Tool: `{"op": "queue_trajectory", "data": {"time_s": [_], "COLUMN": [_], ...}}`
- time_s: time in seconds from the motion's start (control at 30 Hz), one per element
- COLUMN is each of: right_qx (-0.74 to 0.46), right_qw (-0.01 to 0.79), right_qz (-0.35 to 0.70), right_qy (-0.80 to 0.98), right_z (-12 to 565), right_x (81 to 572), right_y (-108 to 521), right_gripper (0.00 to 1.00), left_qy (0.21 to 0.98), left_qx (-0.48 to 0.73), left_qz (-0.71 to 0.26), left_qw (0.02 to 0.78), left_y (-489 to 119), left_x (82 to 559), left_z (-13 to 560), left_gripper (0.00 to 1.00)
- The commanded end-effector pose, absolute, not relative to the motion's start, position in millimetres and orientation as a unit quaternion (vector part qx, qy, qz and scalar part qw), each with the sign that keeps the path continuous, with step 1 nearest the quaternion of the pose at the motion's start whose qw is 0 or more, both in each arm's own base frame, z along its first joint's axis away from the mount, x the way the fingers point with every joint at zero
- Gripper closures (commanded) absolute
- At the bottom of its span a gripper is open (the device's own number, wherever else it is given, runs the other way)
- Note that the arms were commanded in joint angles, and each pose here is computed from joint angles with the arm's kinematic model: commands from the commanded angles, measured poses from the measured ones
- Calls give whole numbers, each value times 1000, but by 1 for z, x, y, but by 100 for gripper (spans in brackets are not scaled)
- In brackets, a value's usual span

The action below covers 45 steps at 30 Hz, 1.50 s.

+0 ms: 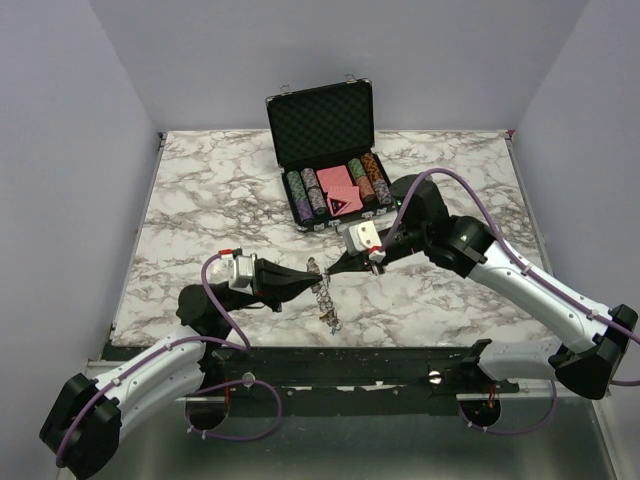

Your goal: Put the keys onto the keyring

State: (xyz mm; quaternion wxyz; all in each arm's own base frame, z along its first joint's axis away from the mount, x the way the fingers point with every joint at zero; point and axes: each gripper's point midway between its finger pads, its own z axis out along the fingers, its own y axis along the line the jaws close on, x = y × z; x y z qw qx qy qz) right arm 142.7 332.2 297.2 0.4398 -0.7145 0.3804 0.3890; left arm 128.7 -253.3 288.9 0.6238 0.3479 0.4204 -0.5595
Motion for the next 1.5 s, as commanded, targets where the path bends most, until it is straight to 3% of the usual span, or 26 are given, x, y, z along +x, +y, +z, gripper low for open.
{"op": "queue_trajectory", "data": {"time_s": [0.0,1.47], "right_qx": [-724,-769], "right_qw": [465,460], "right_qz": [382,350], "right_qy": [338,273], "right_z": [307,292], "right_x": [137,125], "right_y": [334,329], "right_gripper": [100,100], "left_qy": [399,485], "left_qx": [352,408], "left_qz": [-566,-587], "left_qw": [630,504], "left_y": [-251,-271], "left_x": [123,131], "left_z": [301,280], "left_gripper": [100,100]}}
